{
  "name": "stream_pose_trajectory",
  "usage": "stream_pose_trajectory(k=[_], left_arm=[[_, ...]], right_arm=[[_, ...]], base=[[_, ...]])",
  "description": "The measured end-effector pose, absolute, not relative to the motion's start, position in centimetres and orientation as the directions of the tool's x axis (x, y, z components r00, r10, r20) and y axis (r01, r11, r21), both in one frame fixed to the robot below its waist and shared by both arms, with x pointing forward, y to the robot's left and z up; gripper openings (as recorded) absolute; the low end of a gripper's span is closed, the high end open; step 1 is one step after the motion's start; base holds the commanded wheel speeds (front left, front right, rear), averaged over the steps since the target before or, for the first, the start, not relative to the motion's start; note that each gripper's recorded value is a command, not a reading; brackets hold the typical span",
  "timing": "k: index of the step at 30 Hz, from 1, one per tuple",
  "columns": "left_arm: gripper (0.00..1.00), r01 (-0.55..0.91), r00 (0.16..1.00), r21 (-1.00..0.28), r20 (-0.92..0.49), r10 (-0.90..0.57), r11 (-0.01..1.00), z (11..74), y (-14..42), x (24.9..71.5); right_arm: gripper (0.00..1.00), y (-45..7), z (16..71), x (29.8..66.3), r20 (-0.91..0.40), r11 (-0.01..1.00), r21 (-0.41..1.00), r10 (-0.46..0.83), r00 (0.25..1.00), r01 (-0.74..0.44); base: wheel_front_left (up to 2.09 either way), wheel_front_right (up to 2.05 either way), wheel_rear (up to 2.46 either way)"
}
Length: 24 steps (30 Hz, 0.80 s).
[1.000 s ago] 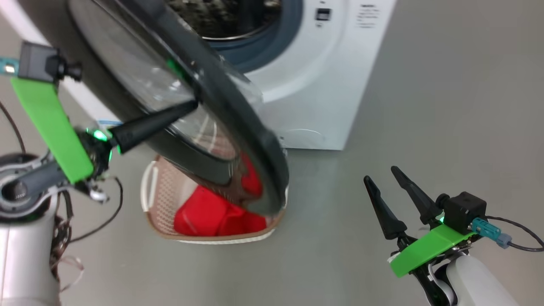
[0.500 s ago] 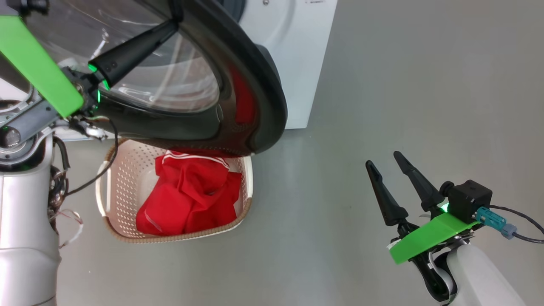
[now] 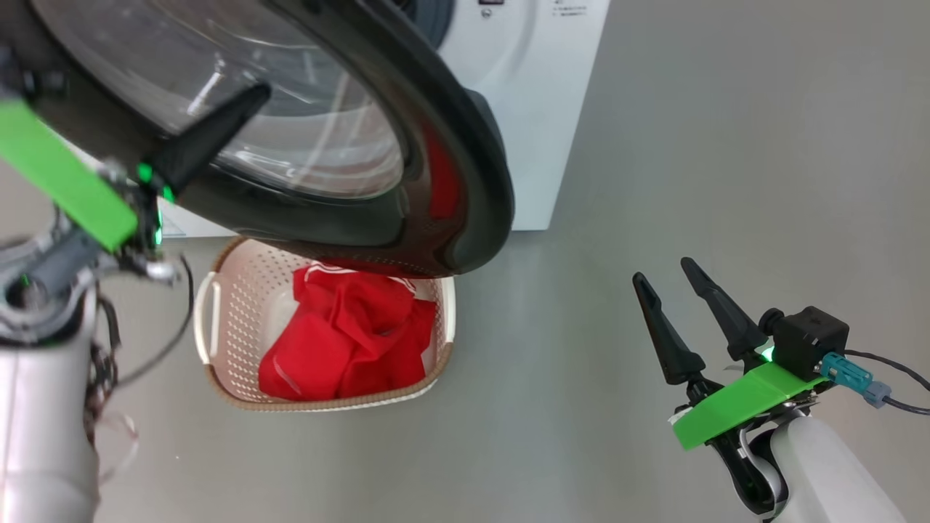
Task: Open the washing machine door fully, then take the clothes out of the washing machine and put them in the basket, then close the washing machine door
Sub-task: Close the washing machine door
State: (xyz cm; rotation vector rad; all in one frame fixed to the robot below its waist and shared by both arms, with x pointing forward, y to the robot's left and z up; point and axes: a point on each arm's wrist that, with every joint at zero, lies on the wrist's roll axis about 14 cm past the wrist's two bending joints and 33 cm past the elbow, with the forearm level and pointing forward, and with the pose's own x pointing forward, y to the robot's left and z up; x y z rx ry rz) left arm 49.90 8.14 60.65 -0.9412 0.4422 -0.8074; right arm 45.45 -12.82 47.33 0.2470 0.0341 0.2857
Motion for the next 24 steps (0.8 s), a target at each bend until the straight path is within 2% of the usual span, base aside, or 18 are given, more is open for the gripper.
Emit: stream_pose_trajectory(k=[3, 4, 5, 6, 9, 11, 12, 24], left_arm=[[0.00, 0.356, 0.686, -0.867, -0.011, -0.727, 0.349, 59.0, 9.6, 49.0], [0.07, 0.356, 0.686, -0.867, -0.011, -0.727, 0.349, 59.0, 9.6, 49.0], [0.07, 0.338, 0.703, -0.872, -0.015, -0.711, 0.353, 58.5, 10.1, 48.7], [0.14, 0.322, 0.720, -0.875, -0.021, -0.694, 0.361, 58.1, 10.6, 48.4], [0.41, 0.268, 0.778, -0.885, -0.034, -0.627, 0.380, 56.6, 12.3, 47.4], [0.91, 0.232, 0.808, -0.883, -0.059, -0.586, 0.409, 55.5, 13.5, 46.6], [1.00, 0.213, 0.822, -0.885, -0.067, -0.565, 0.415, 54.9, 14.0, 46.2], [1.00, 0.044, 0.924, -0.836, -0.175, -0.341, 0.546, 48.9, 17.9, 41.7]], right_arm=[[1.00, -12.4, 47.9, 45.4, 0.015, 0.926, 0.242, 0.295, 0.956, -0.289], [1.00, -12.4, 47.9, 45.4, 0.015, 0.926, 0.242, 0.295, 0.956, -0.289], [1.00, -12.3, 48.0, 45.4, 0.018, 0.925, 0.240, 0.298, 0.954, -0.293], [1.00, -12.2, 48.2, 45.4, 0.022, 0.924, 0.238, 0.302, 0.953, -0.298], [1.00, -11.9, 48.7, 45.4, 0.033, 0.921, 0.231, 0.314, 0.949, -0.313], [1.00, -11.7, 48.8, 45.3, 0.035, 0.919, 0.229, 0.321, 0.946, -0.321], [1.00, -11.5, 48.7, 45.1, 0.032, 0.918, 0.229, 0.325, 0.945, -0.323], [1.00, -13.2, 48.4, 43.7, 0.010, 0.932, 0.199, 0.306, 0.952, -0.302]], base=[[0.00, 0.00, 0.00], [0.00, 0.00, 0.00], [0.00, 0.00, 0.00], [0.00, 0.00, 0.00], [0.00, 0.00, 0.00], [0.00, 0.00, 0.00], [0.00, 0.00, 0.00], [0.00, 0.00, 0.00]])
